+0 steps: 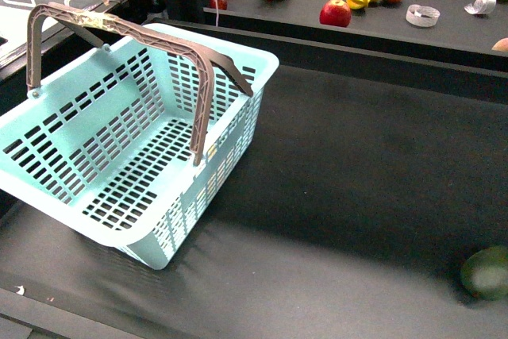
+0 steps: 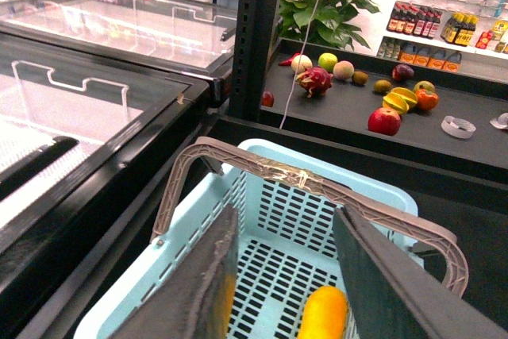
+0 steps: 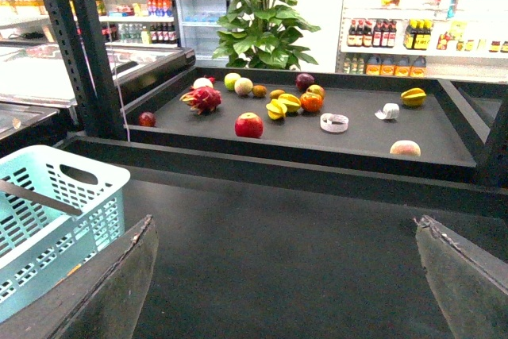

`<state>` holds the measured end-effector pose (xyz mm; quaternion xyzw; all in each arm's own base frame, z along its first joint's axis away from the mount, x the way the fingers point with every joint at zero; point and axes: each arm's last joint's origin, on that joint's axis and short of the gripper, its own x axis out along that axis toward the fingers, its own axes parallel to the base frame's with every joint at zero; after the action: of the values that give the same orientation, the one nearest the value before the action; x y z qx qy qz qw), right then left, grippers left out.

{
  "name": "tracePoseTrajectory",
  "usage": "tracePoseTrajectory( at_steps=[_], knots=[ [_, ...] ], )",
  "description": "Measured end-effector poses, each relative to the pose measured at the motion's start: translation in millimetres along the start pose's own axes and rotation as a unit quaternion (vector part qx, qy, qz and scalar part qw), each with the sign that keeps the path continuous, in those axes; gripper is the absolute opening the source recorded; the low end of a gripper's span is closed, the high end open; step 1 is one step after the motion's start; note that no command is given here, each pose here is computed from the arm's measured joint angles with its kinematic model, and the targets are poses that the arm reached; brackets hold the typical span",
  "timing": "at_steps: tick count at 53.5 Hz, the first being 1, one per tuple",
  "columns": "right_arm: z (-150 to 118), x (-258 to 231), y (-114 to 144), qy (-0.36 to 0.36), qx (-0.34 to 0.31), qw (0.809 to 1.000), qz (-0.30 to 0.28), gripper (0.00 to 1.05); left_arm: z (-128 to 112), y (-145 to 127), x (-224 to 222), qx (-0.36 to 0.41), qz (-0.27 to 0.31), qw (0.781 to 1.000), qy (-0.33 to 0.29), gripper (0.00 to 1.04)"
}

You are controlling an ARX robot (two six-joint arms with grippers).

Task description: Pick mango with right arm and hold basket with left

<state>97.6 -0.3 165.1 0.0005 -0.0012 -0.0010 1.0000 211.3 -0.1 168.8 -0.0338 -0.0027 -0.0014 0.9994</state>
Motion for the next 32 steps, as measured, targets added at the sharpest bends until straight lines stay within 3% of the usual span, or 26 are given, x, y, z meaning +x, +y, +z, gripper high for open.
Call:
tracePoseTrajectory(
  at_steps=[8, 32],
  knots=[
    [0, 0, 0, 0.0, 0.0, 1.0, 0.0, 0.97, -8, 1, -23, 0.021, 0.001, 1.0, 0.012, 0.04],
    [0, 0, 0, 0.0, 0.0, 1.0, 0.0, 0.97, -6, 0, -62, 0.029, 0.002, 1.0, 0.009, 0.04]
  ],
)
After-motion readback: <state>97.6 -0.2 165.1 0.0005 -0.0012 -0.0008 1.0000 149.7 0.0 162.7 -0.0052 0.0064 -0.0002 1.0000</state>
